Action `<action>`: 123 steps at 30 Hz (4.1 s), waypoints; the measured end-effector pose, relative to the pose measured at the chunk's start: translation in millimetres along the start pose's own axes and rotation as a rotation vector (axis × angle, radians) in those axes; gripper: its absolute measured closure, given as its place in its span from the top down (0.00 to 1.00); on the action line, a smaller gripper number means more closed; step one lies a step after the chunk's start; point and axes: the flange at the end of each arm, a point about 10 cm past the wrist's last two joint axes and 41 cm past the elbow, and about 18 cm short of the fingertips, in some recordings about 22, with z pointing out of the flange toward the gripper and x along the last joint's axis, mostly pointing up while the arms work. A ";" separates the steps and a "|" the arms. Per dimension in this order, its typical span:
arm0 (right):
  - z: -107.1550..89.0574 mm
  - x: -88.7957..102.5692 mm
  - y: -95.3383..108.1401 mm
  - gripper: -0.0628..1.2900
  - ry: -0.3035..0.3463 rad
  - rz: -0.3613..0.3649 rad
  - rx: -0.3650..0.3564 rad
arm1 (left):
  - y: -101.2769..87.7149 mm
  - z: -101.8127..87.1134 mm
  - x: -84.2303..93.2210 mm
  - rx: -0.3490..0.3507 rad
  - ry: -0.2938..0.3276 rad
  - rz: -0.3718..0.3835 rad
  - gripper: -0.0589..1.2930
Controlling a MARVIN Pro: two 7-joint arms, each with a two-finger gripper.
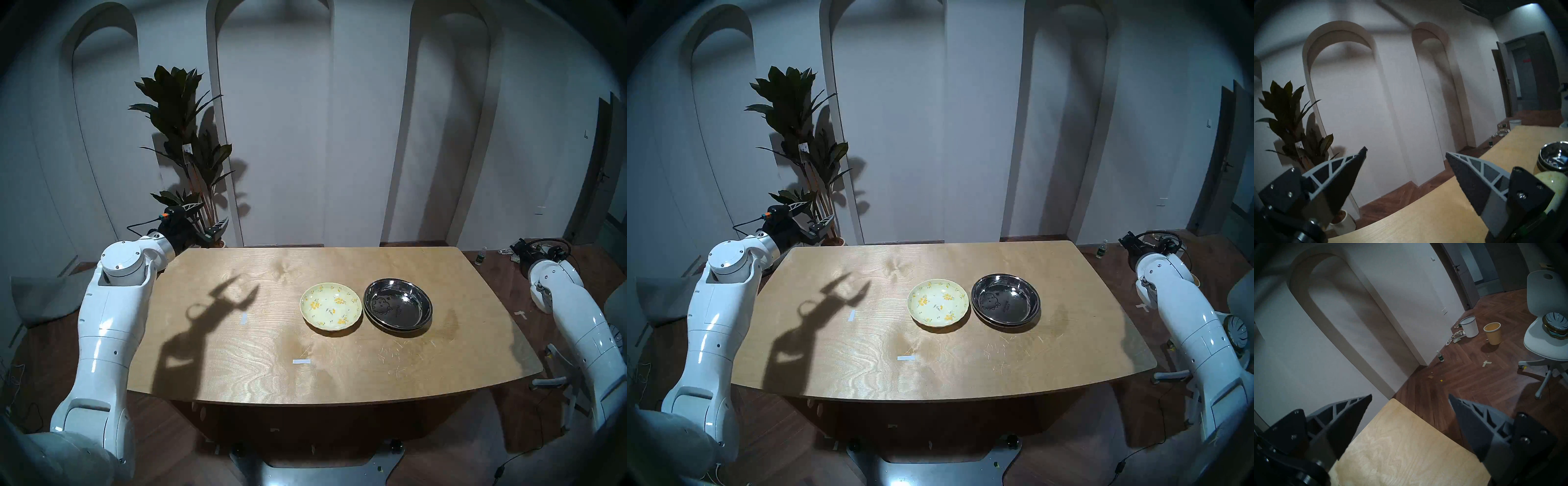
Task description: Stack the plates into one stack
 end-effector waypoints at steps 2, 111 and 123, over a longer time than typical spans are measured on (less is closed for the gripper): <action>0.8 5.1 -3.8 0.94 0.001 -0.003 0.011 | -0.3 -9.6 -2.1 -0.019 -0.037 0.062 0.96; 14.0 -24.0 -32.9 0.96 0.107 0.193 0.237 | 122.5 19.8 -74.2 -0.825 0.244 0.925 0.96; 12.0 -27.9 -37.1 0.96 0.107 0.207 0.253 | 148.1 26.3 -82.8 -0.893 0.240 0.952 0.96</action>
